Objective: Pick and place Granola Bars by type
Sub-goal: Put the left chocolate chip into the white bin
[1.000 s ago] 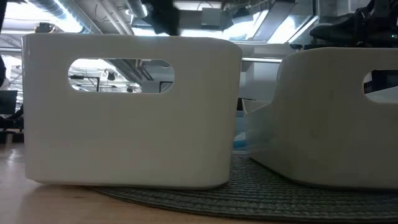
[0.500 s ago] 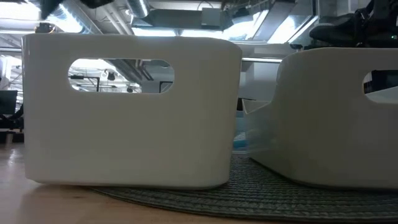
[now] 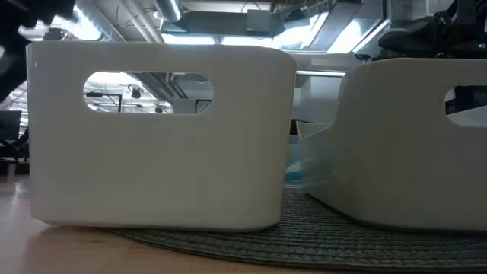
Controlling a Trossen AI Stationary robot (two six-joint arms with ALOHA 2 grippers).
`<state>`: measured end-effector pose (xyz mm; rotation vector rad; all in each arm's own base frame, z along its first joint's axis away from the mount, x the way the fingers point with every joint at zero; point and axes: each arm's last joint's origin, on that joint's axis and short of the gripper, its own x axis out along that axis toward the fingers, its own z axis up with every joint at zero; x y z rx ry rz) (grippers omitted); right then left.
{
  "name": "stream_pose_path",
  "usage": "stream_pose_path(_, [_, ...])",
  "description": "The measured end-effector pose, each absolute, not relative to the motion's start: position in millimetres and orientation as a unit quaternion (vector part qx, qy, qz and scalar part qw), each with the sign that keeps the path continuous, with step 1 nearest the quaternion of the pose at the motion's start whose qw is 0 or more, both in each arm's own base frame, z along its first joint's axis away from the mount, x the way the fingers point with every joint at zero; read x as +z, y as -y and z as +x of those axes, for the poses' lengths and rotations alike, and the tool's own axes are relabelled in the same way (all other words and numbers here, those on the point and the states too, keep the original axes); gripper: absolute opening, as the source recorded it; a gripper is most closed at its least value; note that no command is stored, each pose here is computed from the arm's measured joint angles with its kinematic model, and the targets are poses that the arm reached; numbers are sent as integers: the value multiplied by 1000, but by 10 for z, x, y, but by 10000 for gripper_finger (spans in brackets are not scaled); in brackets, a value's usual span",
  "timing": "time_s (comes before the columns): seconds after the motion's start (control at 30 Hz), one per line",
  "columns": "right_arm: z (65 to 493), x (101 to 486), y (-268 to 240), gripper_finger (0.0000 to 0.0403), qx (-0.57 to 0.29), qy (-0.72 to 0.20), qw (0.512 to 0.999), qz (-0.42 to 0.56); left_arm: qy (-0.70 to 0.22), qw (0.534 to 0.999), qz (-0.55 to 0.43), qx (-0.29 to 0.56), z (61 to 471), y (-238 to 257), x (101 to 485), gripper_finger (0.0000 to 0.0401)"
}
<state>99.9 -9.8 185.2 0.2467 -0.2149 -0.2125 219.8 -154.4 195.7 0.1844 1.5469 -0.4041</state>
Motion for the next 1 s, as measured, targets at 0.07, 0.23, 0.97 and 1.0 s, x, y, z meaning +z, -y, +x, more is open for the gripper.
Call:
stream_pose_path(0.07, [999, 1852, 98, 210, -106, 107, 981, 123, -687, 698, 80, -186, 2193, 1547, 1899, 226])
stream_pose_path(0.23, [999, 1852, 98, 210, -105, 107, 981, 123, -677, 705, 70, -197, 2164, 1550, 1744, 239])
stream_pose_path(0.97, [999, 1852, 98, 210, -106, 107, 981, 122, -710, 685, 34, -161, 2133, 1541, 1436, 36])
stream_pose_path(1.0, [999, 1852, 99, 210, -106, 107, 981, 122, -712, 684, 30, -160, 2137, 1545, 1446, 28])
